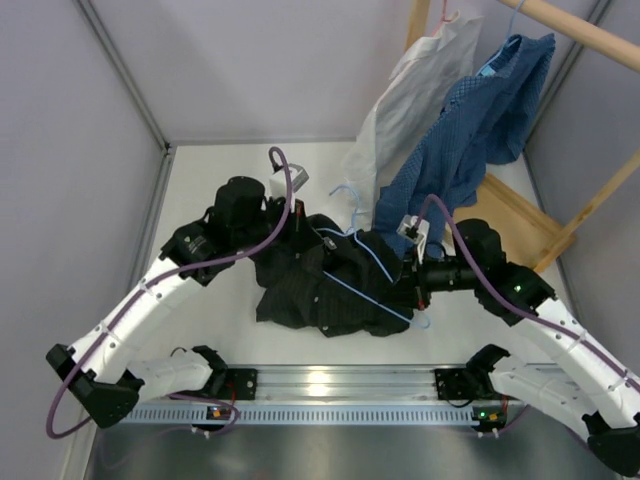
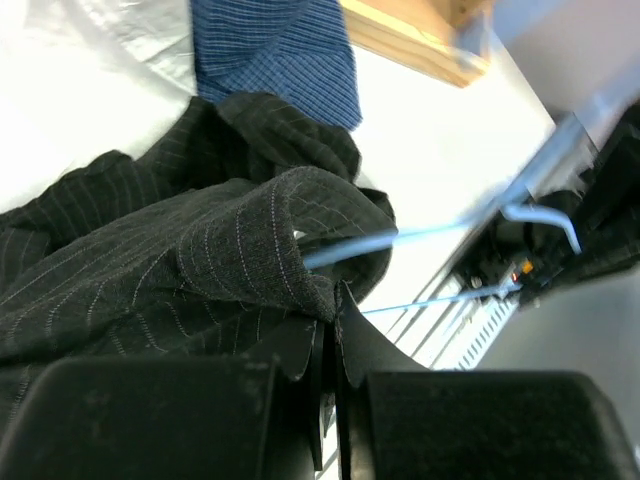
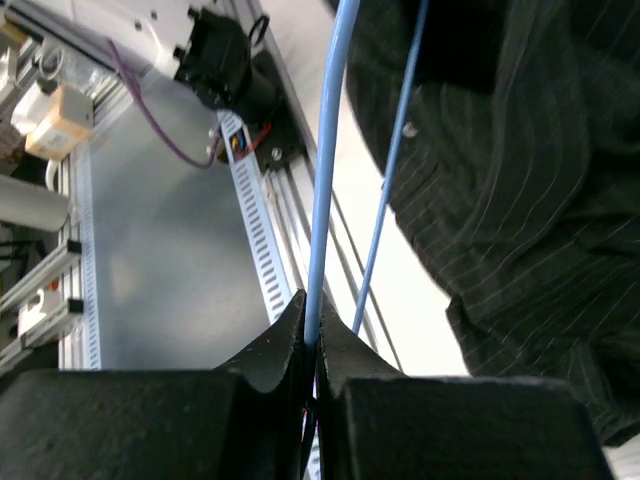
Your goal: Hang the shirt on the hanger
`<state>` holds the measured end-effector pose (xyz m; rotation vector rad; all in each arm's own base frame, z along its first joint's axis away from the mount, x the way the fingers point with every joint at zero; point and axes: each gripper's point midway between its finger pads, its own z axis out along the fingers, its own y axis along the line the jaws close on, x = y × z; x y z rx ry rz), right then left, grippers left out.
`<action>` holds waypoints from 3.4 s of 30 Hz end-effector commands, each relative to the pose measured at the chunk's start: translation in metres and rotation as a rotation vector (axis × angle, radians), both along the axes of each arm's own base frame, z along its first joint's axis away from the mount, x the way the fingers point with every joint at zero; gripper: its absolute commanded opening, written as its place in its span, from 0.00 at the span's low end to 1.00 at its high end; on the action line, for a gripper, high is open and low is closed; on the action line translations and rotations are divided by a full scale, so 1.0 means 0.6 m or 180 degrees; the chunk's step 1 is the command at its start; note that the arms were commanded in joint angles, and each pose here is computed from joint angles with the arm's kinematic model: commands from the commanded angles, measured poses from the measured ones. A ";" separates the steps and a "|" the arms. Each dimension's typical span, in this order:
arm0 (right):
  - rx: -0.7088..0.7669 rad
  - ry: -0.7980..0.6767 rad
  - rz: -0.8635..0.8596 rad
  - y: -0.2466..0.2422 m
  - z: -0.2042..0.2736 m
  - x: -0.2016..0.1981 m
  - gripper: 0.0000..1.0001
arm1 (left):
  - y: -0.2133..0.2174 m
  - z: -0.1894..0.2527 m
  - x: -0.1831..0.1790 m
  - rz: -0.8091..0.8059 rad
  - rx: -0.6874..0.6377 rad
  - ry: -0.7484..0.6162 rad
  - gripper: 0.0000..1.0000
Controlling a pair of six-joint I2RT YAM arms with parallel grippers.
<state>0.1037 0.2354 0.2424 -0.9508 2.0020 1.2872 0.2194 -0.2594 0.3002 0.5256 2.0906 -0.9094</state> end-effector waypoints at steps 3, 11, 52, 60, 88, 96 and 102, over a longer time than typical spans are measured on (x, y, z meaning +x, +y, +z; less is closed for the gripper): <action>0.0878 -0.0710 -0.0470 0.043 0.138 0.074 0.00 | 0.001 0.113 -0.074 -0.0735 -0.0244 -0.0493 0.00; 0.1356 -0.1225 -0.0766 0.072 0.217 0.089 0.00 | 0.093 0.217 0.000 0.0465 0.0047 -0.1113 0.00; 0.2227 -0.1589 -0.1222 0.143 0.269 0.073 0.00 | -0.027 0.222 -0.093 -0.1368 -0.0236 -0.1109 0.00; 0.2407 -0.1604 -0.1362 0.126 0.266 0.076 0.00 | -0.031 0.238 -0.102 -0.1358 -0.0228 -0.1240 0.17; 0.2643 -0.1776 -0.0765 0.073 0.285 -0.009 0.00 | -0.050 0.326 -0.086 -0.2284 0.0233 -0.3051 0.95; 0.2555 -0.1874 -0.0509 0.065 0.281 -0.034 0.00 | -0.055 0.291 -0.129 -0.2749 0.0040 -0.2883 0.49; 0.2536 -0.2008 -0.0257 0.061 0.288 -0.058 0.00 | -0.051 0.288 -0.156 -0.2906 -0.0124 -0.2775 0.54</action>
